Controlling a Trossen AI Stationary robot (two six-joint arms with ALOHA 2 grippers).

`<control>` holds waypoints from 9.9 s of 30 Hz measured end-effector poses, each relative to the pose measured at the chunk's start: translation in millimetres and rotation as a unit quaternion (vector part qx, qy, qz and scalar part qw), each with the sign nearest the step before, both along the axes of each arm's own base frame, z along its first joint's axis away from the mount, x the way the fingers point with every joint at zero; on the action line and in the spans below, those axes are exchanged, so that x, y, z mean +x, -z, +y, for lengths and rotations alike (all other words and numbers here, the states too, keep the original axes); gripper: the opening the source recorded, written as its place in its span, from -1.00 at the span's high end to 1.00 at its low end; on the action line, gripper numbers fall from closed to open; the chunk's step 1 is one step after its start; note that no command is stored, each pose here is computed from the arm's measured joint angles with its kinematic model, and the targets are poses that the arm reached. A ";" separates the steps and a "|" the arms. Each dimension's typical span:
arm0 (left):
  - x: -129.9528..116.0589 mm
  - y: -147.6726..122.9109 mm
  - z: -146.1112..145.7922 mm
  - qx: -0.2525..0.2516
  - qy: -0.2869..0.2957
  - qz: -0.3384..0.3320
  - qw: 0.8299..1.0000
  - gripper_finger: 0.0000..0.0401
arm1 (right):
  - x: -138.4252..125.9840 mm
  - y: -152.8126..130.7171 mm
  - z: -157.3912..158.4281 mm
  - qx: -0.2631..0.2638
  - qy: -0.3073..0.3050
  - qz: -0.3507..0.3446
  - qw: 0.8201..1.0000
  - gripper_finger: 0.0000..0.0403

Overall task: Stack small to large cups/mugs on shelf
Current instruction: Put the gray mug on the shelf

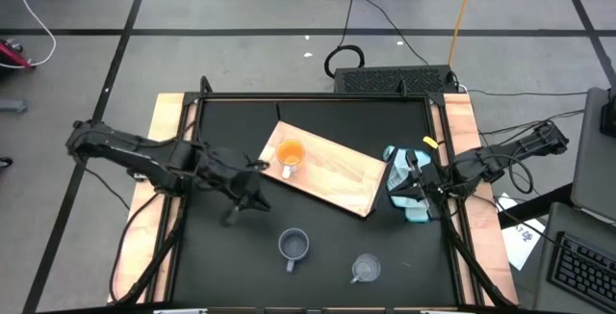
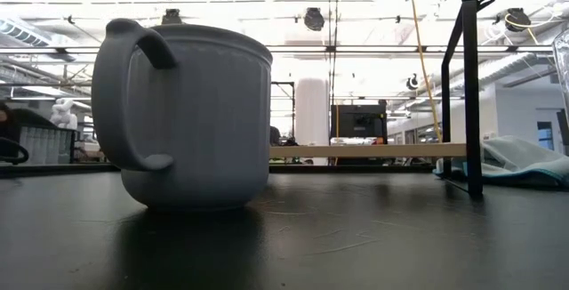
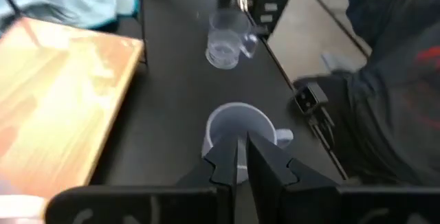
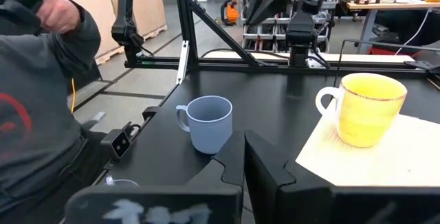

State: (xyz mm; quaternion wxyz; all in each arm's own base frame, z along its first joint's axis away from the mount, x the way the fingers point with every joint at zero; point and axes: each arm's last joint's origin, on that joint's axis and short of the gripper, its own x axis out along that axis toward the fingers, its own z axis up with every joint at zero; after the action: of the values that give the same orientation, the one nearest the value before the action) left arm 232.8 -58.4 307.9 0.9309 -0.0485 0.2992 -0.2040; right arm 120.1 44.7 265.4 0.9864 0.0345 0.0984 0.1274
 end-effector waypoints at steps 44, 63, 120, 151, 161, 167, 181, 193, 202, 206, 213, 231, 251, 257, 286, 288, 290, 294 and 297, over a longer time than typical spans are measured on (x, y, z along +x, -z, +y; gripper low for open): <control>103.7 45.3 -39.0 0.042 0.029 0.180 0.982 0.40 | -0.1 1.4 0.0 -0.005 -0.001 0.006 1.000 1.00; 118.5 74.7 -44.2 0.026 0.038 0.215 0.976 -0.04 | 1.4 13.0 0.5 -0.005 0.000 0.016 1.000 1.00; 124.5 101.0 -46.9 0.088 0.037 0.236 0.967 -0.04 | 1.5 13.1 0.6 0.008 0.003 0.018 1.000 1.00; 102.1 50.0 -37.8 0.145 0.052 0.156 0.976 0.98 | 1.5 13.1 0.6 0.008 0.003 0.018 1.000 1.00; 63.3 0.5 -25.6 0.154 0.033 0.085 0.984 0.98 | 1.5 13.0 0.6 0.016 0.005 0.020 1.000 1.00; 33.8 2.5 -15.9 0.142 -0.004 0.042 0.989 0.98 | 1.5 13.1 0.6 0.017 0.004 0.021 1.000 1.00; -9.3 44.0 -6.0 0.100 -0.033 -0.055 0.993 0.98 | 2.3 13.8 0.9 0.014 0.004 0.024 1.000 1.00; 22.5 44.0 -9.9 0.075 -0.003 -0.124 0.989 0.98 | 5.4 15.5 1.6 0.002 0.012 0.027 1.000 1.00; 62.3 9.8 13.1 0.129 -0.016 -0.100 0.986 0.98 | 8.8 17.1 2.0 -0.012 0.014 0.030 0.999 1.00; 78.7 -4.9 35.4 0.150 -0.036 -0.050 0.987 0.98 | 10.4 16.6 2.4 -0.011 0.014 0.026 1.000 1.00; 114.6 -14.4 71.9 0.153 -0.033 0.022 0.987 0.98 | 11.9 15.5 3.0 -0.009 0.014 0.020 1.000 1.00; 177.2 -1.5 97.3 0.196 0.039 0.101 0.975 0.98 | -3.7 5.9 -3.1 -0.031 0.008 -0.028 0.999 1.00; 187.9 12.8 123.3 0.182 0.023 0.098 0.978 0.98 | -11.3 6.4 -6.1 -0.032 0.009 -0.025 0.999 1.00; 194.7 42.4 124.4 0.192 0.034 0.157 0.968 0.98 | -11.5 8.1 -6.2 -0.028 0.010 -0.014 0.999 1.00; 200.9 50.4 111.6 0.217 0.035 0.165 0.962 0.97 | -11.8 9.8 -6.3 -0.030 0.010 -0.006 0.999 1.00; 201.7 50.1 112.2 0.215 0.022 0.164 0.962 0.97 | -11.9 10.0 -6.4 -0.031 0.010 -0.005 0.999 1.00; 203.0 49.3 113.0 0.216 0.014 0.159 0.963 0.95 | -11.9 10.1 -6.4 -0.031 0.010 -0.004 0.999 1.00; 203.8 50.3 114.4 0.217 0.011 0.157 0.963 0.82 | -12.0 11.1 -6.4 -0.032 0.010 0.001 0.999 1.00; 203.9 50.3 114.5 0.220 0.014 0.155 0.963 0.73 | -12.0 11.0 -6.4 -0.029 0.011 0.001 1.000 1.00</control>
State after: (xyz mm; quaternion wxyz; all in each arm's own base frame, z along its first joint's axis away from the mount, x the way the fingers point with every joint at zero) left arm 436.8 56.1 257.6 0.8577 0.1305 0.4783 -0.1361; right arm 108.1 38.2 254.4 0.9882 0.0072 0.1026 0.1138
